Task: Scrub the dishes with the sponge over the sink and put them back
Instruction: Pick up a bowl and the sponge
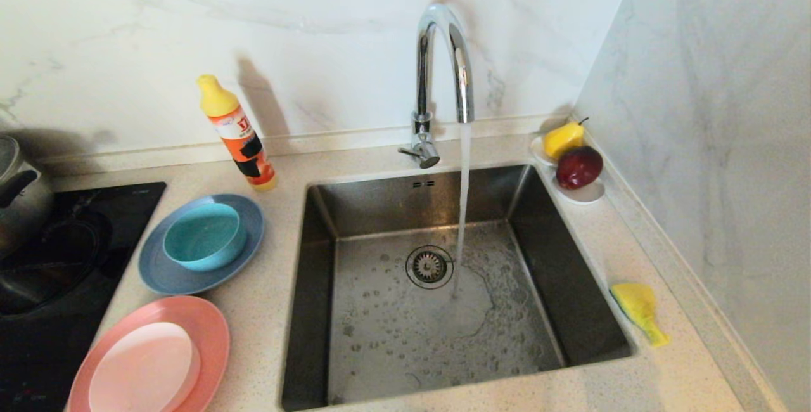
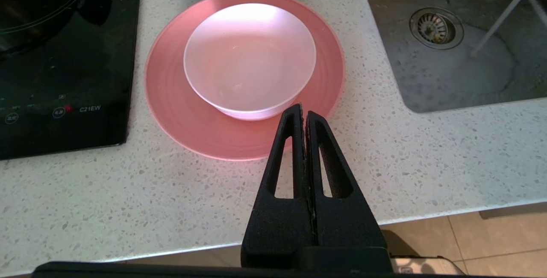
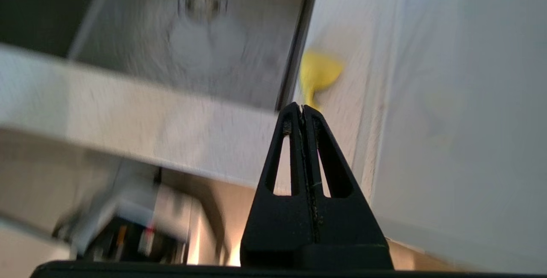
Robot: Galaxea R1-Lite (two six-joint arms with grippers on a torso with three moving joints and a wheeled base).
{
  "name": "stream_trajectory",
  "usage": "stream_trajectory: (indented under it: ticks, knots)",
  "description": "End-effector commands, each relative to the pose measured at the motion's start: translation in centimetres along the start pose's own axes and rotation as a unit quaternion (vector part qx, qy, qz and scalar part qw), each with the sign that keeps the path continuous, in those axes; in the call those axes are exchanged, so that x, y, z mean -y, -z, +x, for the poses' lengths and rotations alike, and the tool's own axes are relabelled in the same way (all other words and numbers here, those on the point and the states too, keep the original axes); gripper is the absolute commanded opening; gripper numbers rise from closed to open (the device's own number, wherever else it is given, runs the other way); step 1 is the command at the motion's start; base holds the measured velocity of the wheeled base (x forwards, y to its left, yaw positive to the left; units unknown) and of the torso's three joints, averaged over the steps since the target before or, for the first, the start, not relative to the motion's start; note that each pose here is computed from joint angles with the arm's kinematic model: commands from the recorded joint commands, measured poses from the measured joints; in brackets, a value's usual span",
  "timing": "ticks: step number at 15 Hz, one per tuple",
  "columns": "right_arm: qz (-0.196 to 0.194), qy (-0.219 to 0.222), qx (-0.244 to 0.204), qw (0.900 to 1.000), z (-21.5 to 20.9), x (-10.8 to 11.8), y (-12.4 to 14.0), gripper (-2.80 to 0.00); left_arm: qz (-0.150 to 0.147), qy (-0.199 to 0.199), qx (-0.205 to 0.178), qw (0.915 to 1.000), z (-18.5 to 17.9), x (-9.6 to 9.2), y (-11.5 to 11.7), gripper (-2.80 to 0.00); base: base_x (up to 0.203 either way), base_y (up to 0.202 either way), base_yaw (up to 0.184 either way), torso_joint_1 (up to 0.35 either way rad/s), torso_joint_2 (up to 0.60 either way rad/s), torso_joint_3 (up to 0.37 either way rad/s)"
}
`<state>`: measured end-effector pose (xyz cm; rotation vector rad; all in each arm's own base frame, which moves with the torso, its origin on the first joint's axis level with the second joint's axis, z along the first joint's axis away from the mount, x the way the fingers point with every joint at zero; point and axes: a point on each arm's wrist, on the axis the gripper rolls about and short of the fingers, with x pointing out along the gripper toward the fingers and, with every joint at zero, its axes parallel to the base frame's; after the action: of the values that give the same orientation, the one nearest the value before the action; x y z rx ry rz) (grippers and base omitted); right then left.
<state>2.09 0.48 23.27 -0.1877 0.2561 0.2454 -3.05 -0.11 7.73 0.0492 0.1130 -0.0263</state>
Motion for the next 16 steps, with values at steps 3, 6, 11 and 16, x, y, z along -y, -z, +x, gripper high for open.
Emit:
stream_trajectory:
  ticks: [3,6,11,16]
  knots:
    - [0.012,-0.037,-0.176,0.984,8.3,1.8,-0.8,-2.8,0.0,0.0,-0.002,1.0,0.0,0.0,0.0,-2.8,0.0,0.0,0.0,0.0,0.0,0.0]
    - [0.01,-0.052,-0.271,0.961,12.2,1.4,1.8,-2.8,0.0,0.0,-0.002,1.0,0.0,0.0,0.0,-2.8,0.0,0.0,0.0,0.0,0.0,0.0]
    - [0.006,-0.034,-0.319,0.947,15.4,1.2,5.0,-2.8,0.0,-0.001,-0.002,1.0,0.0,0.0,0.0,-2.8,0.0,0.0,0.0,0.0,0.0,0.0]
    - [0.016,-0.027,-0.338,0.941,16.4,1.3,5.6,0.0,0.0,-0.001,-0.002,1.0,0.0,0.0,0.0,-2.8,0.0,0.0,0.0,0.0,0.0,0.0]
